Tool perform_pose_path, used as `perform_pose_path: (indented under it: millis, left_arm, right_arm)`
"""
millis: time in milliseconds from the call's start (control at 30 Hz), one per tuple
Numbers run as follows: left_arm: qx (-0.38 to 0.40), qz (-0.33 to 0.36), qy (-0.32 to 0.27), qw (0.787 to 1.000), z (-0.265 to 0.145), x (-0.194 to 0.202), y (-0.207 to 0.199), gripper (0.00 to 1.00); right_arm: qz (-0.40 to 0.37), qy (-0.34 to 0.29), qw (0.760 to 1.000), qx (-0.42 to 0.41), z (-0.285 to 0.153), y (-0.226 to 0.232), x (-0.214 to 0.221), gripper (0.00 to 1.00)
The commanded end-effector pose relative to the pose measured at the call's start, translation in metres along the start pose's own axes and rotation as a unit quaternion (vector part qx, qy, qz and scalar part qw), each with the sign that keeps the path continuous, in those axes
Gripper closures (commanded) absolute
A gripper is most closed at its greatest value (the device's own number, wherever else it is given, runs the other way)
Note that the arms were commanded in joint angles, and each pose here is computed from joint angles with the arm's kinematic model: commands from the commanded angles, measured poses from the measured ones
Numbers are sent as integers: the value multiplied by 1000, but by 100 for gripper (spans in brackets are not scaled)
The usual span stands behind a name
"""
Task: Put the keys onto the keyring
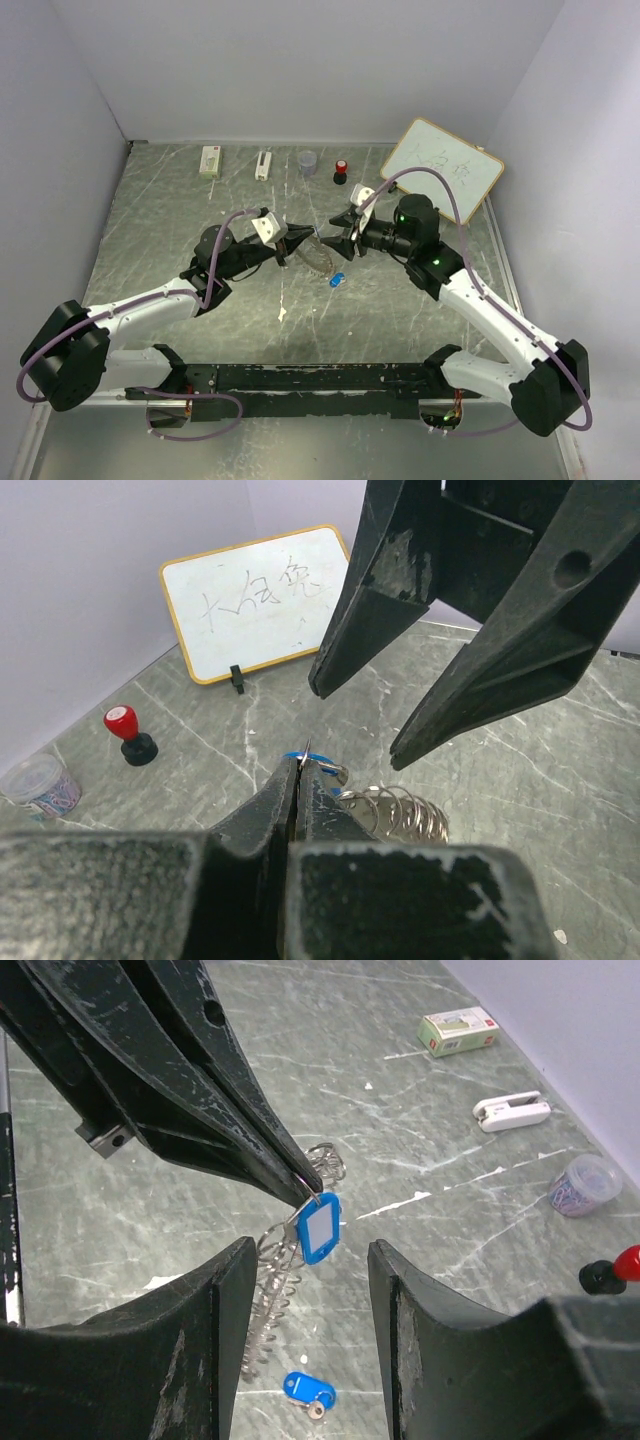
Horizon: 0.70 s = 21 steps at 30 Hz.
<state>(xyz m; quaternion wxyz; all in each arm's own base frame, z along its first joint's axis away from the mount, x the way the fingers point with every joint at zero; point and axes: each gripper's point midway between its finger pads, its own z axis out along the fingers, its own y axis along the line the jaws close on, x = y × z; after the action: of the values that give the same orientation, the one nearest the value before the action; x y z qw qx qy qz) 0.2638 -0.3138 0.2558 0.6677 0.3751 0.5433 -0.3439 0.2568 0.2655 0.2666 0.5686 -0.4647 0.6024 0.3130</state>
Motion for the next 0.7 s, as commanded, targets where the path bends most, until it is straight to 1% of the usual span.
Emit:
perform_pose_path:
  millis: [0,233,367,467,533,600,667]
  left_arm:
    - [3,9,-48,999,6,-36,2,93]
    - [10,6,-50,999,6,-35,-1,93]
    - [9,4,-50,999,5,-36,-1,93]
    - [6,5,-50,999,4,-38,0,93]
    - [5,6,-51,999,3,-38,1,93]
    - [6,9,-51,999,3,-38,0,93]
    - [6,12,-50,999,3,-37,0,93]
  right_arm:
    - [3,-5,1000,9,5,-4,1,52]
    - [12,-9,1000,13,11,-7,3,55]
    - [40,-35,998,41,9,-12,-3,56]
    - [88,-65,989,100,1,-27,-9,56]
    - [128,-90,979,130,-5,-33,-10,52]
    - [178,-112,966,151,-11,-37,-13,49]
    - [211,-125,957,154,-15,-37,-15,48]
